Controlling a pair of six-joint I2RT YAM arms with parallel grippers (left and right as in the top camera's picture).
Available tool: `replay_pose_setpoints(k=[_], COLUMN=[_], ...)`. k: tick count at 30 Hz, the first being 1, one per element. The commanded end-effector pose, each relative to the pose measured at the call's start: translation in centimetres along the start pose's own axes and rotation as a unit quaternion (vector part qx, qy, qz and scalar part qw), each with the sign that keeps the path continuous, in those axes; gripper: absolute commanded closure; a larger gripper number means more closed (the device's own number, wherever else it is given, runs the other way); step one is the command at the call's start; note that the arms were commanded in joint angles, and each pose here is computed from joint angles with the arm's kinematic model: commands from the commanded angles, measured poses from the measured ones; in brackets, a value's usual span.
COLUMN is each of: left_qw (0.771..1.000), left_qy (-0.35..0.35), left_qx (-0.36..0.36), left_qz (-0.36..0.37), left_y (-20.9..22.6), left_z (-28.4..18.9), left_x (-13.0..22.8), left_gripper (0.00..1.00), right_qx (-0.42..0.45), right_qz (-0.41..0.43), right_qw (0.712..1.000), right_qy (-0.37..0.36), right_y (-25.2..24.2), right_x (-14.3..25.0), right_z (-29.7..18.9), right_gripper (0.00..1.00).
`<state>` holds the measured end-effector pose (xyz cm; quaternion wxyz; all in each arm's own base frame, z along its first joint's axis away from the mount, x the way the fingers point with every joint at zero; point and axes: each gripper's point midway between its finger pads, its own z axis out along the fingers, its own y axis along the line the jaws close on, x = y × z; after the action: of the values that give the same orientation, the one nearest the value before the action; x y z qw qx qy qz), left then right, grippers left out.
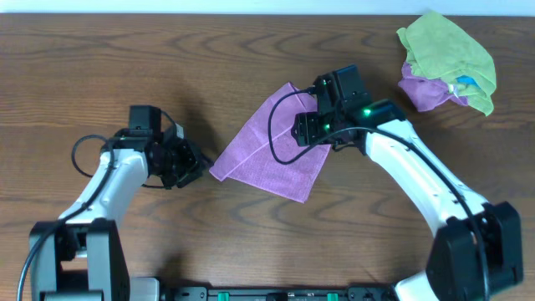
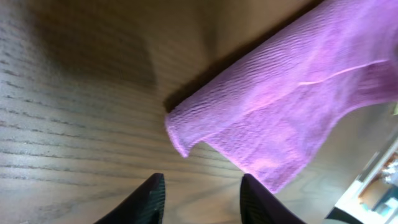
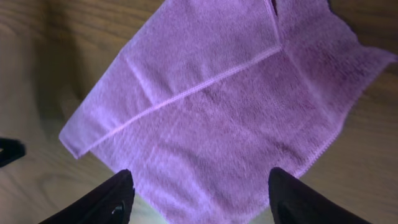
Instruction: Fold the cloth
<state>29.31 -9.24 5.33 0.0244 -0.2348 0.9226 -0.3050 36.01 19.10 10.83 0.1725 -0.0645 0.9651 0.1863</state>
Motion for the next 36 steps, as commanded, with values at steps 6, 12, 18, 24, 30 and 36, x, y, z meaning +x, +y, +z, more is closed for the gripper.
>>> replay_pose_setpoints(k=[6,12,18,24,30,36], left_qw=[0.995,0.991,0.987,0.984,0.986,0.984], left_qy=[-0.026,-0.036,-0.036,-0.055,-0.055,-0.066], left_qx=[0.084,0.114,0.134,0.149,0.133,0.142], left_qz=[0.043,0.06,0.079,0.086,0.09,0.082], left_y=[-4.2,-5.8,-7.0,-9.6,-9.9,-11.7], left_z=[-2.5,-3.9,-3.9,-2.5,-0.6,1.0], left_x=[-0.9,-1.0,-0.9,-1.6,-1.6,-1.9], left_gripper=[0.43,0.37,0.31,0.29,0.29,0.22], right_qx=[-0.001,0.003,0.042,0.063,0.069,0.076], right_qz=[0.043,0.05,0.055,0.074,0.08,0.085], right_qw=[0.998,0.998,0.998,0.995,0.994,0.993], right_qy=[0.04,0.031,0.001,-0.009,-0.027,-0.025], right_y=[-1.2,-1.9,-4.0,-6.2,-7.1,-7.7], right_x=[1.0,0.4,-1.0,-1.6,-2.6,-2.5], right_z=[5.7,7.1,7.0,6.5,6.5,7.7], right_gripper=[0.35,0.4,0.44,0.44,0.48,0.51])
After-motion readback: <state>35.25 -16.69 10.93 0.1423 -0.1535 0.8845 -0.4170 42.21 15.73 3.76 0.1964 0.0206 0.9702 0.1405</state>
